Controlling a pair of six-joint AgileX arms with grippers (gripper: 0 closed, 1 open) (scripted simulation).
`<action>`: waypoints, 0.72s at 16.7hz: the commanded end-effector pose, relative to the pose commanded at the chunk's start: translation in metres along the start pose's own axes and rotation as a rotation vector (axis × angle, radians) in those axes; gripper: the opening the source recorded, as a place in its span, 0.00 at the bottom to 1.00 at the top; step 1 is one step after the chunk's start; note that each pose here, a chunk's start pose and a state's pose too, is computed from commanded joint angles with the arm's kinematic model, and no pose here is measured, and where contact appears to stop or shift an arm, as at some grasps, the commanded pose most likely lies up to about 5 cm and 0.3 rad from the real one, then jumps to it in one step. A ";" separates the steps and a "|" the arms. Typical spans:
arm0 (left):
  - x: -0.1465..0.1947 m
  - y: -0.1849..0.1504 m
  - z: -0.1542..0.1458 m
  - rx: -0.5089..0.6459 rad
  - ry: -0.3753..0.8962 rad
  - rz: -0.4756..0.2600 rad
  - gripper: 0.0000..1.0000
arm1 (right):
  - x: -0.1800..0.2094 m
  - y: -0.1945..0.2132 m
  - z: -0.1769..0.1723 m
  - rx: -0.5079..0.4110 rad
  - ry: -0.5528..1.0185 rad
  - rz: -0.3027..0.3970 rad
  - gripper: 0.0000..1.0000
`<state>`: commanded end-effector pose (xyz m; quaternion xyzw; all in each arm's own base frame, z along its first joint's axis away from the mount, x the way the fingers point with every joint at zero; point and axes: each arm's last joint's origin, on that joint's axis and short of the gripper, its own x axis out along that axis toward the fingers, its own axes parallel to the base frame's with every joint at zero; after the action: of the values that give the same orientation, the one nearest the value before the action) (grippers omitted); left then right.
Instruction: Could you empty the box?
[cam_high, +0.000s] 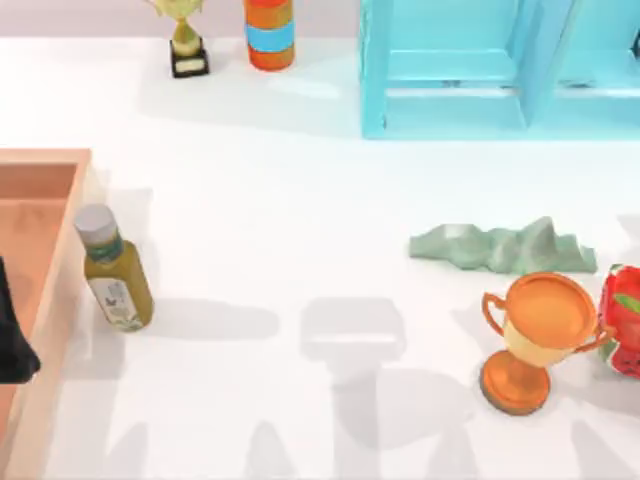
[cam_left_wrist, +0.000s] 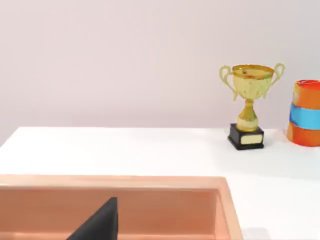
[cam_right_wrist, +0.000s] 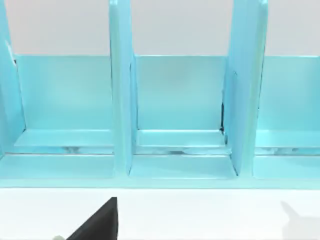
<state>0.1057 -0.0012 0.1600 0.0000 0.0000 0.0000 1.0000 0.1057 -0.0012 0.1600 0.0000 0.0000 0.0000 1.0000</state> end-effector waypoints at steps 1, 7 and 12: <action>0.000 0.000 0.000 0.000 0.000 0.000 1.00 | 0.000 0.000 0.000 0.000 0.000 0.000 1.00; 0.003 0.006 0.024 0.054 0.162 0.050 1.00 | 0.000 0.000 0.000 0.000 0.000 0.000 1.00; 0.030 0.020 0.064 0.106 0.574 0.096 1.00 | 0.000 0.000 0.000 0.000 0.000 0.000 1.00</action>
<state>0.1355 0.0191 0.2237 0.0524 0.2828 0.0475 0.9566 0.1057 -0.0012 0.1600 0.0000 0.0000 0.0000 1.0000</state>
